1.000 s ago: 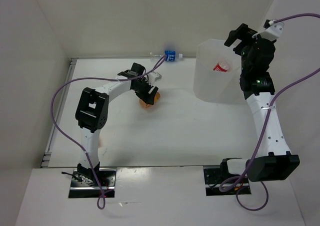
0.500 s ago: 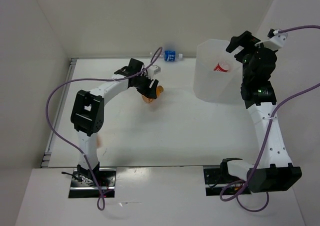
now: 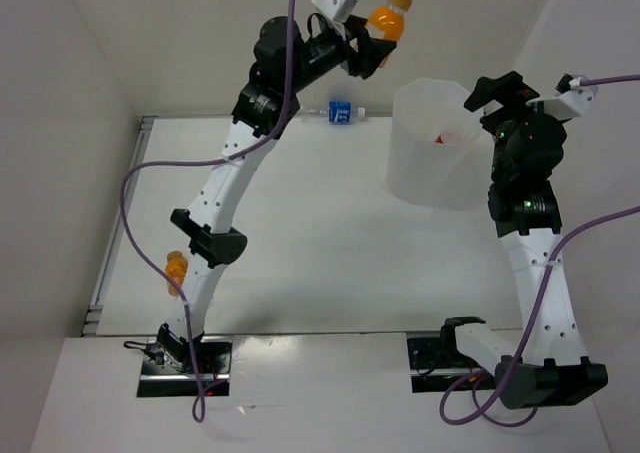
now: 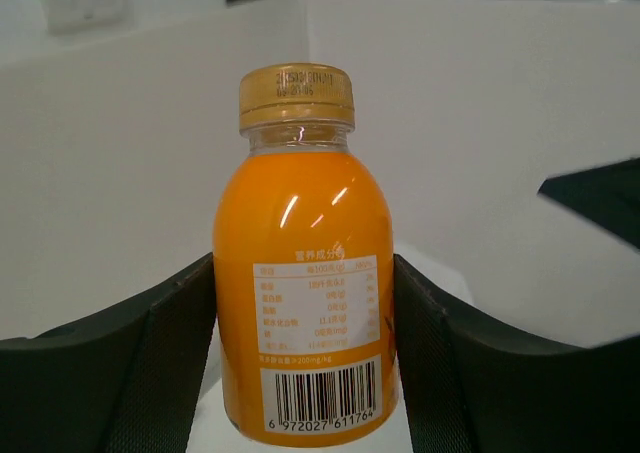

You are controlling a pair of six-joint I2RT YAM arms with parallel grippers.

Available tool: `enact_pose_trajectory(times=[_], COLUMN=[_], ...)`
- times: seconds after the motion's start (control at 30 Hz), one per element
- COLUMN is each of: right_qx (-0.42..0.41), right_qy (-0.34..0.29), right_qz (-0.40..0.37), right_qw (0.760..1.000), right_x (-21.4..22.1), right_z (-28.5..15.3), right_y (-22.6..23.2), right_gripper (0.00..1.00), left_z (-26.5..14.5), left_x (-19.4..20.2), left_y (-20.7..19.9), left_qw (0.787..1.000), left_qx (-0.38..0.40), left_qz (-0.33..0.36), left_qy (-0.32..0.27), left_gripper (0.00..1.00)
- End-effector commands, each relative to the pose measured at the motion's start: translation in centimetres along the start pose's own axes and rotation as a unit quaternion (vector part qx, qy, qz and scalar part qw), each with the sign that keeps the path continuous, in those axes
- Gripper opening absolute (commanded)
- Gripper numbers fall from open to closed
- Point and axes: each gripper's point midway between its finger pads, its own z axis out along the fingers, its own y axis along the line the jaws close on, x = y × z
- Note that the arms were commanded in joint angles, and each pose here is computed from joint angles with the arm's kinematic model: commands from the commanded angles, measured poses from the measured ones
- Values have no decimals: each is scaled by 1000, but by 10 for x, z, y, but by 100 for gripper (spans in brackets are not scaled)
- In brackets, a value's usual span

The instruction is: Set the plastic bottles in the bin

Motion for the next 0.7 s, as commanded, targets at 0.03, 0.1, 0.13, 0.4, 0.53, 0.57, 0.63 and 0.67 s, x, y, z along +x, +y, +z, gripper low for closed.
enact_pose_trajectory(times=[0.03,0.1,0.13,0.4,0.53,0.57,0.63,0.67], right_qx=[-5,-3,0,7,10,10,10,12], right_qy=[-14,-10,-5,-16,-19,-19,-19,-16], right_qz=[14,13,11,32,38,38,38,36], right_qw=[1000,1000,1000,999,999,999,999,999], right_x=[-7,-8,-6,-6,-5,-5,-5,-1], right_z=[2,11,14,19,18,18,18,20], right_y=[4,9,8,8,5,5,5,4], right_gripper=[100,100,100,100,100,100,100,100], left_z=[42,52,56,81,88,91,94,94], left_x=[64,56,49,70,73,80,86,86], left_y=[-3,-3,-14,-25,-32,-37,-41,-38], left_qw=[998,997,995,992,990,991,991,991], left_qx=[9,21,39,26,21,24,23,16], left_qz=[-69,-68,-68,-61,-55,-53,-50,-44], left_qy=[4,-40,-63,-103,-126,-121,-122,-122], left_gripper=[62,64,64,69,72,74,80,80])
